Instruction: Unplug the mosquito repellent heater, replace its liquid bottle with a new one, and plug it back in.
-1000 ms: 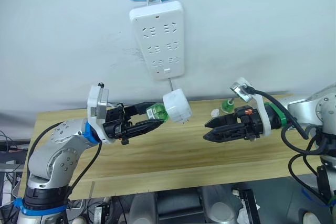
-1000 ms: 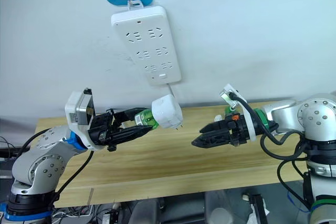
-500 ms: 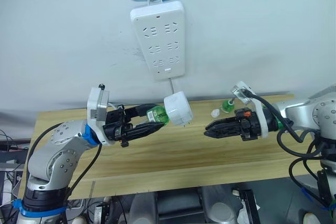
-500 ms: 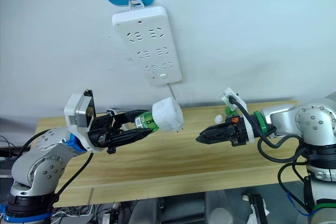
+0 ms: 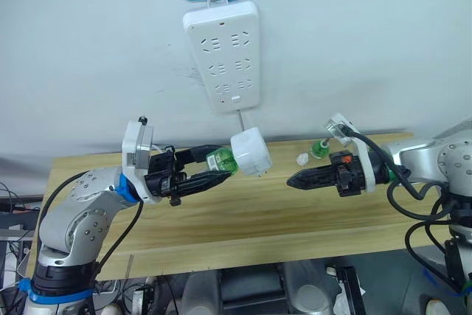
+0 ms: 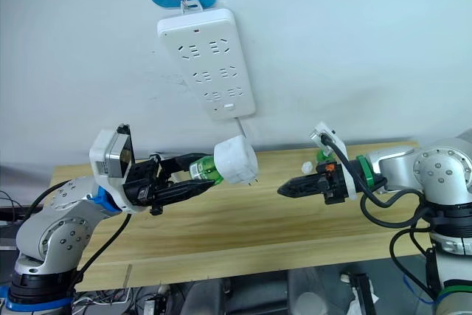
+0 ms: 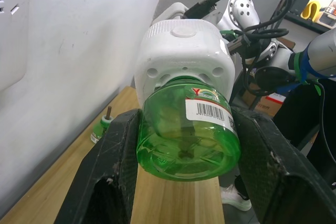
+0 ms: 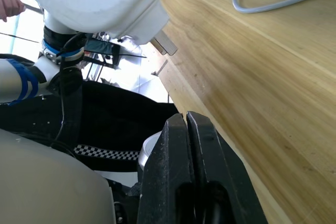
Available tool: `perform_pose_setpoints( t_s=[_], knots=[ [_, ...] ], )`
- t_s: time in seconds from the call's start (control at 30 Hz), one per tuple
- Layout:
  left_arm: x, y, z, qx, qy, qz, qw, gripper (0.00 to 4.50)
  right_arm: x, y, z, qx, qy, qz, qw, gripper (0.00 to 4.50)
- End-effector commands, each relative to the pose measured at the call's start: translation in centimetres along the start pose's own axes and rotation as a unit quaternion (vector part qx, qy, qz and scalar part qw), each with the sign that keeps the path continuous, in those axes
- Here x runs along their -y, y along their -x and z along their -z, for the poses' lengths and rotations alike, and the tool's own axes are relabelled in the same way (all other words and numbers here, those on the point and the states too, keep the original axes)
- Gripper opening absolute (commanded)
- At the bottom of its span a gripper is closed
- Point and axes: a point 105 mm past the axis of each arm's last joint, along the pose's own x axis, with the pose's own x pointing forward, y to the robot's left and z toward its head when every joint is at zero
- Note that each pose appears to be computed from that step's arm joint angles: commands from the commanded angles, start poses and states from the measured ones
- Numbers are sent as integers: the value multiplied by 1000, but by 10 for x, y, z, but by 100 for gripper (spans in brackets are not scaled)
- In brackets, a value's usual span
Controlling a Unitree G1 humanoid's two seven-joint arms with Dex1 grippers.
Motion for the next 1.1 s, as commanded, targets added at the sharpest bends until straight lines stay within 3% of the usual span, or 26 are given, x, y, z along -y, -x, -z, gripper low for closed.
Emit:
perform_pose_setpoints(
  t_s=[0.03, 1.1],
  knots=[
    [4, -1, -7, 6, -14, 15, 1000, 228, -3, 0, -3, 11, 20, 4, 1000, 7],
    [5, -6, -8, 10, -14, 23, 1000, 228, 7, -19, -39, 75, 81, 23, 994, 7]
  ],
)
